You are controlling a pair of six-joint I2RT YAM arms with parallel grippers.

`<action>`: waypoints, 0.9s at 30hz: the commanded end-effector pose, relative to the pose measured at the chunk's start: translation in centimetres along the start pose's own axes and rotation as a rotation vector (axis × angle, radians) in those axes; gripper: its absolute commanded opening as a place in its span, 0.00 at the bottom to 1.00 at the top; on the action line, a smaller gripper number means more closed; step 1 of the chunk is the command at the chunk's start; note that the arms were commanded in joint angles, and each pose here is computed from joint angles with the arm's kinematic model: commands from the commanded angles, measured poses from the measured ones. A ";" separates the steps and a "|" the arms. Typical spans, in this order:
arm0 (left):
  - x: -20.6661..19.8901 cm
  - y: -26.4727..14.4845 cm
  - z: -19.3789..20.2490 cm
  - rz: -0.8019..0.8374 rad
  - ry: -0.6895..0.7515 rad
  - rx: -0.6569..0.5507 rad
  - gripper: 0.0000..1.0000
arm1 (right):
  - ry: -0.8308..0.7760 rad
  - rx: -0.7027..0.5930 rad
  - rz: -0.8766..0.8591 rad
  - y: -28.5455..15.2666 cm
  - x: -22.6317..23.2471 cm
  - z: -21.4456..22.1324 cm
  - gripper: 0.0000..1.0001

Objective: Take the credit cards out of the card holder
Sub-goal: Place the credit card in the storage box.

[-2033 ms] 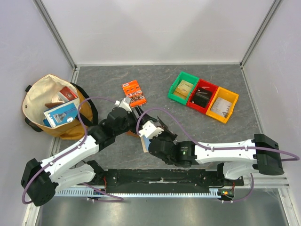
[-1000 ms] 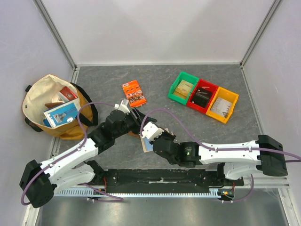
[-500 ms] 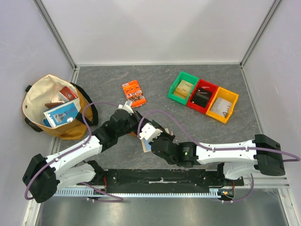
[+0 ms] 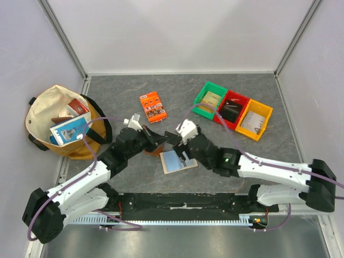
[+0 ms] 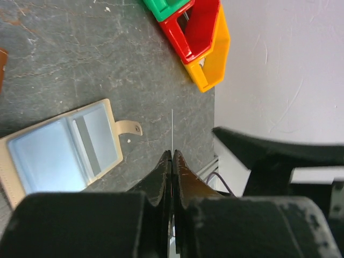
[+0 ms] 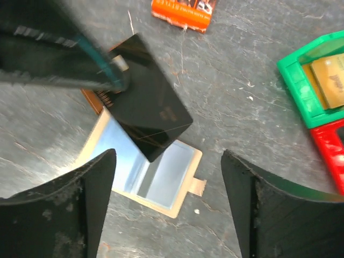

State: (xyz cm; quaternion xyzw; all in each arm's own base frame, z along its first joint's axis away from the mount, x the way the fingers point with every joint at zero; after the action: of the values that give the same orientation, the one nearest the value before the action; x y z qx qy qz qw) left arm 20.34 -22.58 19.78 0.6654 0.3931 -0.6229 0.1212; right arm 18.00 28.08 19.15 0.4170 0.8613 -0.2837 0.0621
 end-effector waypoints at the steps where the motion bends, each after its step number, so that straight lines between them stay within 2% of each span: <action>1: -0.7 -0.7 -1.3 0.101 0.062 -0.085 0.02 | 0.332 -0.122 -0.177 -1.2 -1.4 -1.9 0.89; 6: -1.3 -1.7 -1.5 0.196 0.061 -0.121 0.02 | 0.647 -0.262 -0.367 -2.1 -2.9 -2.3 0.96; 12: -1.4 -2.8 -1.3 0.309 0.041 -0.144 0.02 | 0.953 -0.425 -0.603 -2.2 -3.5 -1.9 0.90; 17: -1.9 -3.3 -1.1 0.367 0.052 -0.142 0.02 | 1.007 -0.489 -0.721 -2.1 -3.0 -2.8 0.85; 22: -2.3 -3.4 -0.8 0.394 0.057 -0.120 0.02 | 1.039 -0.511 -0.755 -1.7 -2.9 -3.2 0.79; 27: -3.1 -3.6 -0.5 0.436 0.070 -0.091 0.02 | 1.048 -0.509 -0.754 -1.0 -2.9 -3.4 0.68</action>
State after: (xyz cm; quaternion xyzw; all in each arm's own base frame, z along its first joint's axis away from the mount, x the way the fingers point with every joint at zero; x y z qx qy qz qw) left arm 18.81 -20.78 22.16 0.7287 0.3081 -0.5584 0.2497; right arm 19.57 27.06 20.99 0.1784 0.8950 0.1254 -0.3891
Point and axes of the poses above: each gripper's point midway between its finger pads, its own y axis out along the fingers, its own x axis along the line the jaws close on, z = x × y, the point moved 4 cm from there along -y, back along the fingers, and after that the axes turned 9 degrees about -y, right-handed, at the moved point
